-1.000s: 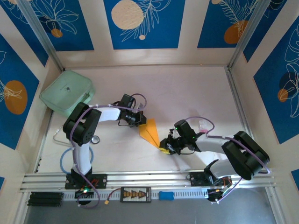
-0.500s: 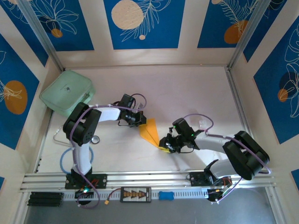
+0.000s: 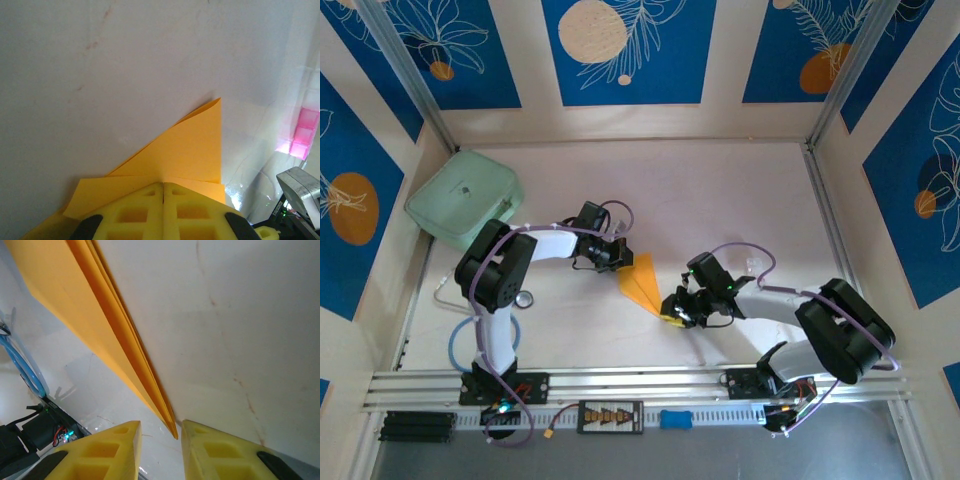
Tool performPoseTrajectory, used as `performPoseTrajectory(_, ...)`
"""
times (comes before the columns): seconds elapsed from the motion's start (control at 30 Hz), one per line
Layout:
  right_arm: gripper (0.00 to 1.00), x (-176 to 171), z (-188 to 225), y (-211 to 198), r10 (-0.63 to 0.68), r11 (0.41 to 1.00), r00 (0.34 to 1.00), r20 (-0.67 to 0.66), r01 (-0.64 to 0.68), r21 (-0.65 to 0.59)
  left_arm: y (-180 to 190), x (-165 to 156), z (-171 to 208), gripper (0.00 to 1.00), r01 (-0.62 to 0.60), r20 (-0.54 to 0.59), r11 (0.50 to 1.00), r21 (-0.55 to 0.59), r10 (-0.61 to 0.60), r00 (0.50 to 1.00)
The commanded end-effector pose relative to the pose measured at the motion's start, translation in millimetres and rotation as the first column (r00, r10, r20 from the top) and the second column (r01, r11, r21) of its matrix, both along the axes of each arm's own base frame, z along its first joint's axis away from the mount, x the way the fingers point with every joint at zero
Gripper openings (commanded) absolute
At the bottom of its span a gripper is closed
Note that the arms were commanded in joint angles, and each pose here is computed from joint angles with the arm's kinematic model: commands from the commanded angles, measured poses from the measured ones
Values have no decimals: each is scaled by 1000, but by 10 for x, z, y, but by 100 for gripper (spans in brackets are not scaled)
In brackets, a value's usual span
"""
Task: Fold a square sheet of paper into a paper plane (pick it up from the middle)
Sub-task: Turn over the paper at the center of the table.
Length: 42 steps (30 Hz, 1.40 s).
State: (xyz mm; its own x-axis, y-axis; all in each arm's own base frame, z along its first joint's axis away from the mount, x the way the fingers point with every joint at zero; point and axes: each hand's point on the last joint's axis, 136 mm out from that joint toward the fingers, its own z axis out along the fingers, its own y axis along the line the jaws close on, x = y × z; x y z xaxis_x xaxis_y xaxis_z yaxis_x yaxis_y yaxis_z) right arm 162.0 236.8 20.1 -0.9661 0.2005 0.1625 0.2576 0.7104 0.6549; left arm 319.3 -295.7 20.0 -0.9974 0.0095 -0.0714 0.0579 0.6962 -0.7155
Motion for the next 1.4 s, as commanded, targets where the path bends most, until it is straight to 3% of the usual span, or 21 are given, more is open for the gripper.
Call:
performPoseTrajectory(0.0, 29, 38, 77, 108, 26, 999, 1000, 13, -26, 30, 210, -82, -244, 1, -43, -67, 995, 90, 49, 997)
performPoseTrajectory(0.37, 28, 71, 84, 114, 20, 999, 999, 25, -21, 45, 210, -71, -227, 1, -46, -63, 995, 87, 51, 997)
performPoseTrajectory(0.57, 29, 48, 13, 1, 12, 1000, 1000, 14, -12, -24, 193, -52, -173, 2, -41, -47, 996, 75, 44, 998)
performPoseTrajectory(0.8, 29, 40, 12, -6, 15, 1000, 1000, 15, -14, -20, 117, 16, 195, 15, -22, 44, 1000, 22, 21, 999)
performPoseTrajectory(0.93, 29, 37, 15, -11, 12, 1000, 1000, 14, -11, -21, 65, -10, 365, 18, -6, 80, 1000, 13, 5, 997)
performPoseTrajectory(1.37, 28, 27, 20, -28, 1, 1000, 1000, 9, 0, -19, -215, -185, 388, 13, 88, 95, 996, -13, -87, 992)
